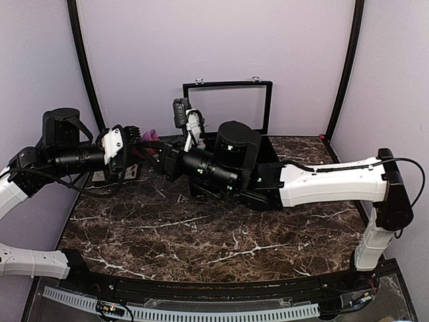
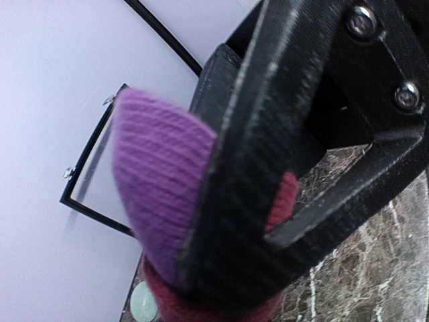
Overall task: Roll the socks
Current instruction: Roll the sock at the center of the board.
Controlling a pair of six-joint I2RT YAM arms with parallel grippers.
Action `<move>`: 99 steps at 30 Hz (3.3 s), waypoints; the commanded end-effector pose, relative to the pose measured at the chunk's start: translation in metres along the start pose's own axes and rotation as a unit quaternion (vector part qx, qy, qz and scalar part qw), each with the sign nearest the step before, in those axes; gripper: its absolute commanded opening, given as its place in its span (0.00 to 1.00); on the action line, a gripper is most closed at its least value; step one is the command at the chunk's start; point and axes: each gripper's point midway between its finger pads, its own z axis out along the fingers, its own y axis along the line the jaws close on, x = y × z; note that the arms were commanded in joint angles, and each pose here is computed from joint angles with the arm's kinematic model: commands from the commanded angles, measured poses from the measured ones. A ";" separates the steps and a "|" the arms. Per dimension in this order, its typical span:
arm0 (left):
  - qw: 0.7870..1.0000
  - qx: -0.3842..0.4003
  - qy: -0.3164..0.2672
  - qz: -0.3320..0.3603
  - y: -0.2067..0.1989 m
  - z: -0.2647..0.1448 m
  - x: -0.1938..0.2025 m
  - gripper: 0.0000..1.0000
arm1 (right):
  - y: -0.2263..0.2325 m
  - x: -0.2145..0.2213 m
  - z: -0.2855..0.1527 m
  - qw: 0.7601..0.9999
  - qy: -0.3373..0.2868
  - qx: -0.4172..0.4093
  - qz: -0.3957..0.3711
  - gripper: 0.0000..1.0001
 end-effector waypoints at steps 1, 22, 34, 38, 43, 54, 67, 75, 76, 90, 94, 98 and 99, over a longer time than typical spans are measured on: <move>0.990 0.089 -0.060 -0.092 -0.020 -0.016 -0.033 0.00 | 0.013 -0.001 -0.021 0.999 -0.012 -0.030 -0.011 0.37; 0.779 0.504 -0.175 -0.329 -0.084 -0.072 -0.119 0.00 | 0.094 -0.030 -0.078 0.962 0.000 -0.228 -0.152 0.85; 0.772 0.516 -0.186 -0.321 -0.086 -0.083 -0.122 0.00 | 0.098 -0.028 -0.048 0.948 0.045 -0.290 -0.126 0.56; 0.774 0.515 -0.189 -0.317 -0.084 -0.085 -0.123 0.00 | 0.102 -0.017 -0.048 0.941 0.056 -0.312 -0.121 0.50; 0.793 0.492 -0.182 -0.310 -0.082 -0.079 -0.119 0.00 | 0.106 -0.017 -0.056 0.934 0.056 -0.333 -0.118 0.30; 0.922 0.277 -0.094 -0.253 -0.051 -0.022 -0.069 0.35 | 0.059 -0.020 -0.033 0.980 0.051 -0.145 -0.130 0.00; 0.951 0.202 -0.065 -0.227 -0.038 -0.013 -0.047 0.00 | 0.057 -0.004 -0.026 0.984 0.059 -0.107 -0.132 0.10; 0.934 0.247 -0.079 -0.244 -0.049 -0.022 -0.057 0.00 | 0.061 -0.004 -0.044 0.979 0.071 -0.149 -0.121 0.37; 0.932 0.250 -0.080 -0.248 -0.049 -0.022 -0.058 0.00 | 0.061 -0.004 -0.046 0.978 0.073 -0.151 -0.122 0.39; 0.916 0.277 -0.097 -0.274 -0.047 -0.025 -0.073 0.00 | 0.059 0.013 -0.035 0.970 0.112 -0.160 -0.142 0.43; 0.915 0.278 -0.098 -0.274 -0.046 -0.026 -0.074 0.00 | 0.055 0.012 -0.034 0.970 0.112 -0.152 -0.150 0.44; 0.916 0.276 -0.100 -0.273 -0.046 -0.027 -0.075 0.00 | 0.051 0.013 -0.034 0.971 0.114 -0.146 -0.153 0.49; 0.916 0.275 -0.098 -0.274 -0.046 -0.026 -0.074 0.00 | 0.049 0.014 -0.033 0.971 0.115 -0.142 -0.155 0.47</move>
